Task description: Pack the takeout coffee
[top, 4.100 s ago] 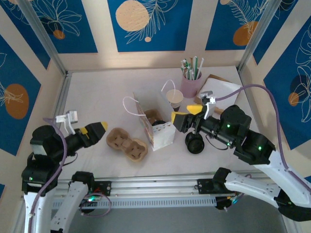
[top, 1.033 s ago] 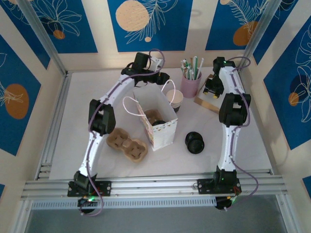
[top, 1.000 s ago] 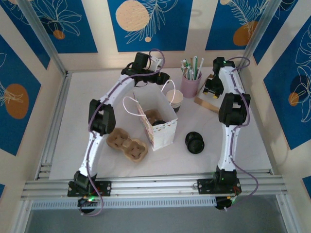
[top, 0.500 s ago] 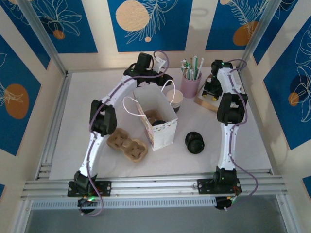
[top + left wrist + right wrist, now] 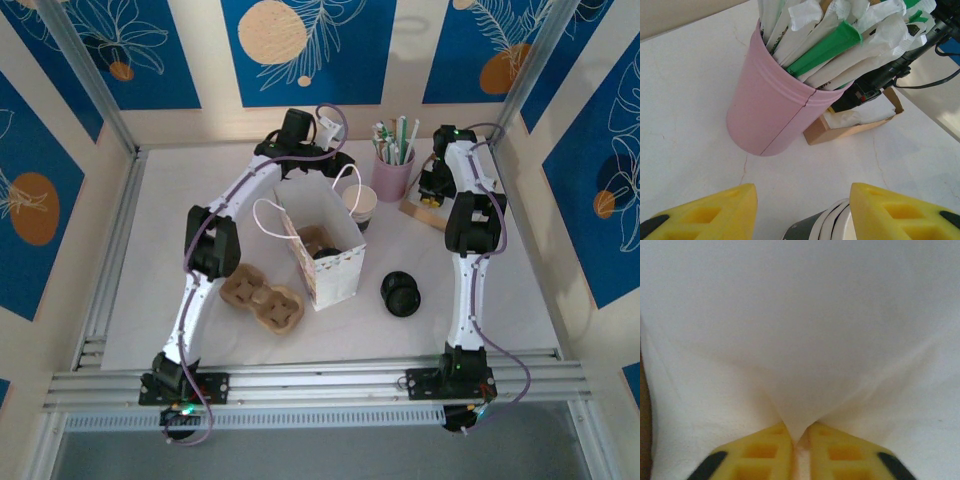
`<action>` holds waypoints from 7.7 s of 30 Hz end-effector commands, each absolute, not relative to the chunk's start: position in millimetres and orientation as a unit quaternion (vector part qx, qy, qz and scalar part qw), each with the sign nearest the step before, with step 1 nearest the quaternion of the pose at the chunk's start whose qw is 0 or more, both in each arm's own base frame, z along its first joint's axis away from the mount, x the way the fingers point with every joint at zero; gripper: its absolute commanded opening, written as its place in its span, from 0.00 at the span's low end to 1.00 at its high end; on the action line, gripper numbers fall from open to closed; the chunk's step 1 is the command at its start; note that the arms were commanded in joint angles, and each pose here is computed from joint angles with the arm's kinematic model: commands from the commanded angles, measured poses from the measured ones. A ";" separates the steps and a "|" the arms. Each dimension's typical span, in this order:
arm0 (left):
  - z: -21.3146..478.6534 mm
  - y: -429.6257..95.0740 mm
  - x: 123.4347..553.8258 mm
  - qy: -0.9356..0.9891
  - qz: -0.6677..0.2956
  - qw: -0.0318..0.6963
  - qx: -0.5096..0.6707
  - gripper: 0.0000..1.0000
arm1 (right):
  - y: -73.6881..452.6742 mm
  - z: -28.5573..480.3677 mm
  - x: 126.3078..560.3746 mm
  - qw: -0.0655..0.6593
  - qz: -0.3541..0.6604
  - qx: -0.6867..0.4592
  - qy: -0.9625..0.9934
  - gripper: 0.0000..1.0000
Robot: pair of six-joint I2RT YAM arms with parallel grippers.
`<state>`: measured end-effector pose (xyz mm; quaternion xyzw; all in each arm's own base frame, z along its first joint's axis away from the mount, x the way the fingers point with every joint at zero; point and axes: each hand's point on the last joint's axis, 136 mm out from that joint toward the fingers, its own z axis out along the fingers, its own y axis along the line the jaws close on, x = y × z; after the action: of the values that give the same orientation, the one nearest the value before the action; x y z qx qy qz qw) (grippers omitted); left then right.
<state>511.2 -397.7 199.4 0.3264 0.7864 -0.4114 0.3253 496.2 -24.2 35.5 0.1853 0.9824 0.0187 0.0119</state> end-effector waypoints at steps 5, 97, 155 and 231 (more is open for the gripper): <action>226.2 -401.9 506.9 0.767 -0.408 0.351 0.348 0.50 | -17.9 45.9 503.1 0.026 0.032 0.183 0.982 0.00; 342.3 -333.4 496.2 0.755 -0.392 0.465 0.245 0.72 | -1.7 191.2 503.9 0.326 0.091 0.121 0.933 0.00; 430.2 -183.0 285.5 0.769 -0.314 0.540 0.137 1.00 | 195.8 500.8 247.1 0.536 0.397 -0.219 0.712 0.00; 333.7 -270.3 295.0 0.828 -0.361 0.389 0.182 0.72 | 307.5 302.0 302.9 0.269 0.465 -0.175 0.825 0.00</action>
<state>294.2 -273.5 342.3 0.1901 0.8137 -0.3813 0.3954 300.0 307.3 321.3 -0.1950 0.8011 0.4904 0.2824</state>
